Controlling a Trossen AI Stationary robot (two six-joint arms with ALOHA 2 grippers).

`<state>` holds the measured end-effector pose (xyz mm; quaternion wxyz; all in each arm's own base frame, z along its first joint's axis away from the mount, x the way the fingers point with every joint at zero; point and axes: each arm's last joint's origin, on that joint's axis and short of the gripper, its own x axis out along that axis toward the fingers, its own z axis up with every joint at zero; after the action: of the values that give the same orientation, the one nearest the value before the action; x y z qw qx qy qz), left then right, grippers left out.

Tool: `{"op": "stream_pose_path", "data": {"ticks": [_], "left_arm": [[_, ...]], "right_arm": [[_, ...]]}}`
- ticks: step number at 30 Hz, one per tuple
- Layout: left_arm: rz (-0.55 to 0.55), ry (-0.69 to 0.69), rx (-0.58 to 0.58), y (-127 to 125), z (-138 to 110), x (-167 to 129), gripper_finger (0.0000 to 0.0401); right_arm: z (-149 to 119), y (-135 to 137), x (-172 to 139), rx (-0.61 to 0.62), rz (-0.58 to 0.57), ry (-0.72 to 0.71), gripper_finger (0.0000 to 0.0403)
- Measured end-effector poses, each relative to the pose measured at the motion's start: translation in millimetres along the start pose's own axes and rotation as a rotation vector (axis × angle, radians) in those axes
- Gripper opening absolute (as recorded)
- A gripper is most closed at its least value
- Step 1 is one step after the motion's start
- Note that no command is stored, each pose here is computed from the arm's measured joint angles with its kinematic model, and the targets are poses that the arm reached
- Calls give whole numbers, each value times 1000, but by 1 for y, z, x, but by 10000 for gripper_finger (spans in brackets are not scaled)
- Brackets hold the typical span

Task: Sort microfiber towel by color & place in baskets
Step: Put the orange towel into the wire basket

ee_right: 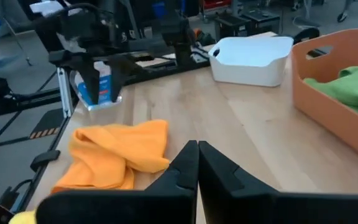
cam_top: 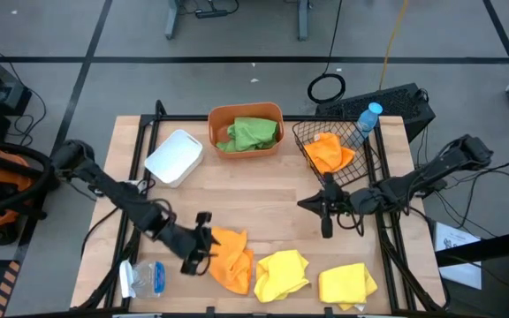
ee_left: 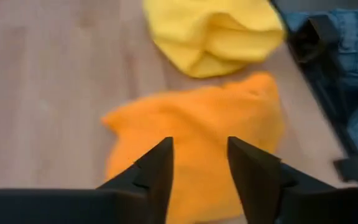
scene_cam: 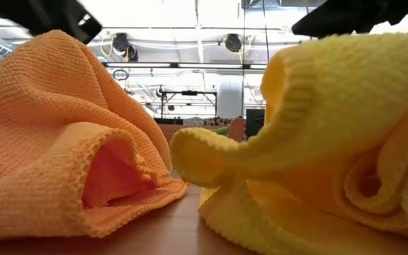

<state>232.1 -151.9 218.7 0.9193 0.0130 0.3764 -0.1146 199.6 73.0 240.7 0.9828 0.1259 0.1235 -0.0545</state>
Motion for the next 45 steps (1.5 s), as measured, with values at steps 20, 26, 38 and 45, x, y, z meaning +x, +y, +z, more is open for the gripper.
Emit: {"op": "stream_pose_path", "data": {"ticks": [20,26,38,45], "left_arm": [[124,-2,158,-29,-28,71,195],[130,-47,223,-22,-14,63,23],[368,-229,327,16,40,9,7],[483,-258,313,52,57,-3,7]], "right_arm": [[-6,21,12,21,92,-64,0],[-6,21,12,6,89,-69,0],[-6,26,23,1,28,-164,2],[1,36,36,-150,9,-239,61]]}}
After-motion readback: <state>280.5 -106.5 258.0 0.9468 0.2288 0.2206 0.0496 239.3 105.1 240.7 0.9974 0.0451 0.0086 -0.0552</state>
